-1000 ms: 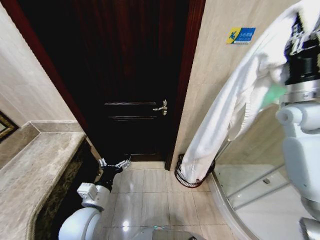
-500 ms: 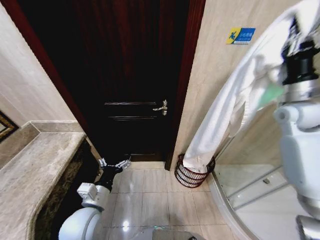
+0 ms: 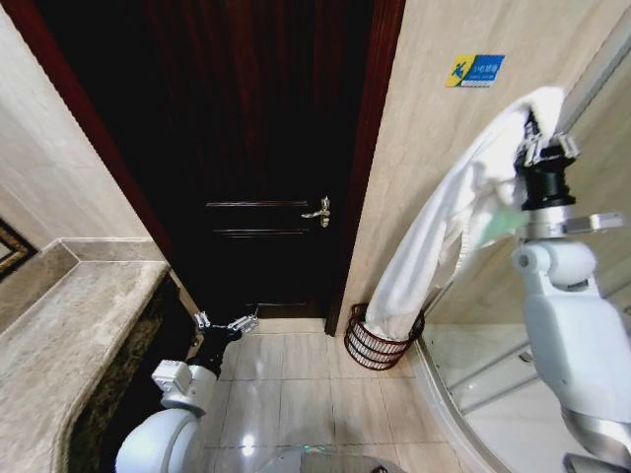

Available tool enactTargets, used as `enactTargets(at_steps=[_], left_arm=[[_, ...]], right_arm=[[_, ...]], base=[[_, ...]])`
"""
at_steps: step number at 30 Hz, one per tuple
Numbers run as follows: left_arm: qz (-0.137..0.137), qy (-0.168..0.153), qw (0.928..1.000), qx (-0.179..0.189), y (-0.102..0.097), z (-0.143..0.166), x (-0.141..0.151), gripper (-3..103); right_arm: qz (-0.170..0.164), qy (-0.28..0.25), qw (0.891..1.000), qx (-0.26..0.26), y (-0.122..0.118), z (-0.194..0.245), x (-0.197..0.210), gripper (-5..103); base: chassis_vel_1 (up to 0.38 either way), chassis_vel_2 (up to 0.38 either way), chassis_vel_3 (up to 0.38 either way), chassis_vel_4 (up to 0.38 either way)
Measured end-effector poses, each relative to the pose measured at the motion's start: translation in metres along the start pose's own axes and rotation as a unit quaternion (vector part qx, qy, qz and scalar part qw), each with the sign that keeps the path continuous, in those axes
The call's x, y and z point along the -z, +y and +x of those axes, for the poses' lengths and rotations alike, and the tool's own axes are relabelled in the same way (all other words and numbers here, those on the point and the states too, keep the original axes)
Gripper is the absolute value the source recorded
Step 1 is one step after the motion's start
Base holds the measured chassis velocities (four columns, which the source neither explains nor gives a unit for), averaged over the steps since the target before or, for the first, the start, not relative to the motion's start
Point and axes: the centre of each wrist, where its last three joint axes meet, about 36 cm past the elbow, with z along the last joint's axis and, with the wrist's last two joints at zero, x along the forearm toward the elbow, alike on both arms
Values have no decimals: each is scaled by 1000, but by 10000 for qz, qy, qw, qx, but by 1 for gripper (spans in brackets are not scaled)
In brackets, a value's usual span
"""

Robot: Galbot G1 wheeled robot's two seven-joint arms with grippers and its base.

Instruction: Discard the used towel into the hamper.

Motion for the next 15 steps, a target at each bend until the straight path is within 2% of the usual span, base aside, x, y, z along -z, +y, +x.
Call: enactTargets(at_steps=[15], left_arm=[[0, 0, 10000, 0, 0, 0, 0, 100]], right_arm=[[-45, 428, 9991, -10, 6, 55, -31, 10]], base=[[0, 0, 0, 0]])
